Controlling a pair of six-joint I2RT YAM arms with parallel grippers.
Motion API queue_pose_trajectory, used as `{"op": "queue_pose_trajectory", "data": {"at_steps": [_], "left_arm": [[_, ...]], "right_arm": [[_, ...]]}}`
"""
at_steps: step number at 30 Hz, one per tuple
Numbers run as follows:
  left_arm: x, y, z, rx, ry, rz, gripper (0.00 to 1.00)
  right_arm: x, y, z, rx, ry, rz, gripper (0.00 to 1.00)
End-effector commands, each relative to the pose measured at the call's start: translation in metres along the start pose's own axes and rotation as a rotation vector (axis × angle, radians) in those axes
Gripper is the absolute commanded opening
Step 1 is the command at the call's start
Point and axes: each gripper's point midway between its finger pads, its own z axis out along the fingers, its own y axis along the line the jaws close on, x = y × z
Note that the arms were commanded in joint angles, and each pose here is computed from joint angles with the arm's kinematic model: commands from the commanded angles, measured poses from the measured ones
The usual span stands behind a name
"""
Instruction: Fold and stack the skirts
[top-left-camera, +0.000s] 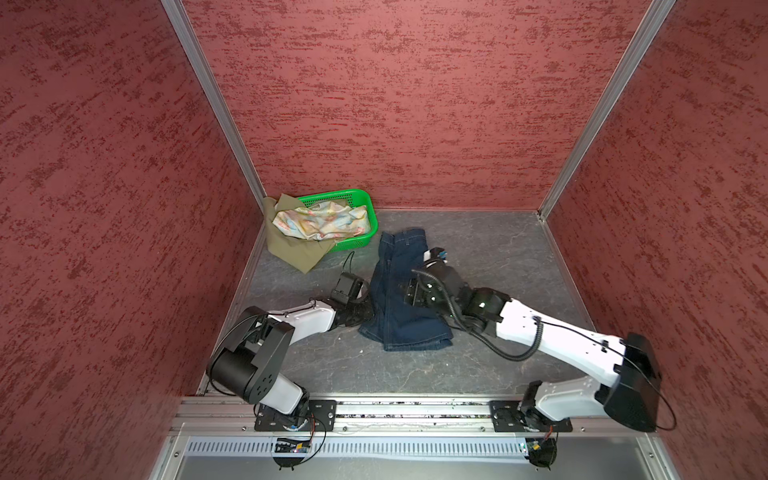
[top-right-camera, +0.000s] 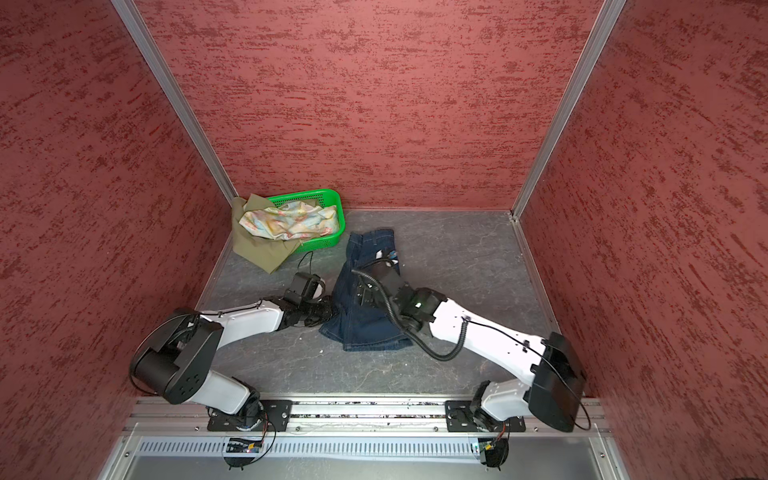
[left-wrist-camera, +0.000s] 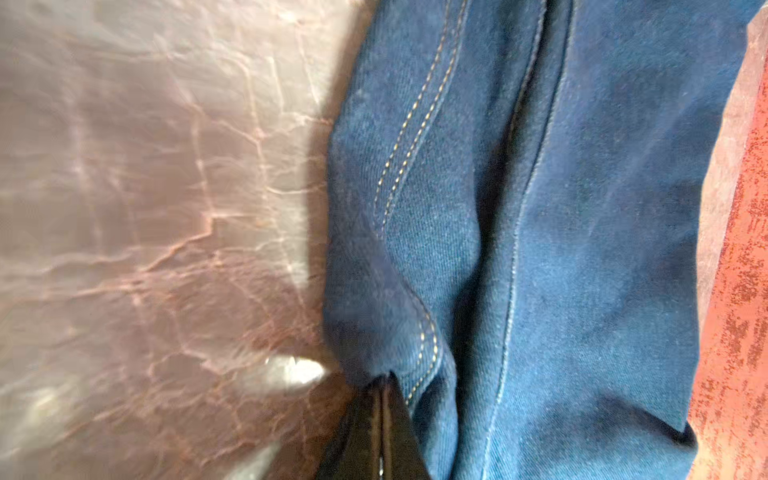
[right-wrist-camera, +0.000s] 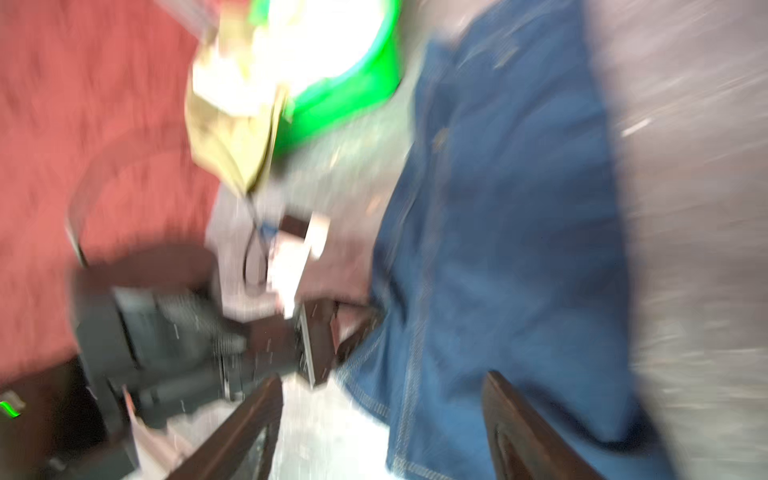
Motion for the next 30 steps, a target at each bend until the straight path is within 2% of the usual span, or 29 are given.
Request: {"op": "queue_pose_trajectory", "data": {"at_steps": [1,4,9,12,15,20,22,23,28,30], "left_arm": [[0.001,-0.001,0.003,0.028,0.004,-0.003,0.00],[0.006,-0.003,0.006,0.043,0.023,-0.018,0.00],[0.025,-0.014,0.006,0.052,0.048,-0.015,0.00],[0.042,-0.025,0.007,0.048,0.063,0.007,0.00],[0.061,-0.046,0.011,0.072,0.087,0.030,0.00],[0.082,-0.089,0.038,0.112,0.143,0.091,0.00],[0.091,-0.114,0.057,0.141,0.188,0.123,0.02],[0.095,-0.125,0.065,0.151,0.206,0.140,0.07],[0.107,-0.181,0.081,0.230,0.245,0.250,0.59],[0.109,-0.186,0.077,0.228,0.238,0.292,0.70]], "right_arm": [[0.003,-0.060,0.009,0.149,0.016,0.066,0.77],[0.003,-0.076,0.017,0.179,0.029,0.056,0.78],[-0.001,-0.069,0.045,0.206,0.058,-0.029,0.78],[-0.006,-0.067,0.064,0.237,0.068,-0.078,0.78],[-0.020,-0.076,0.069,0.250,0.052,-0.064,0.78],[-0.061,-0.114,0.042,0.268,-0.031,0.025,0.80],[-0.079,-0.127,0.017,0.261,-0.084,0.059,0.81],[-0.083,-0.130,0.009,0.254,-0.096,0.067,0.81],[-0.086,-0.150,-0.018,0.304,-0.128,0.063,0.83],[-0.086,-0.152,-0.023,0.305,-0.132,0.062,0.84]]}}
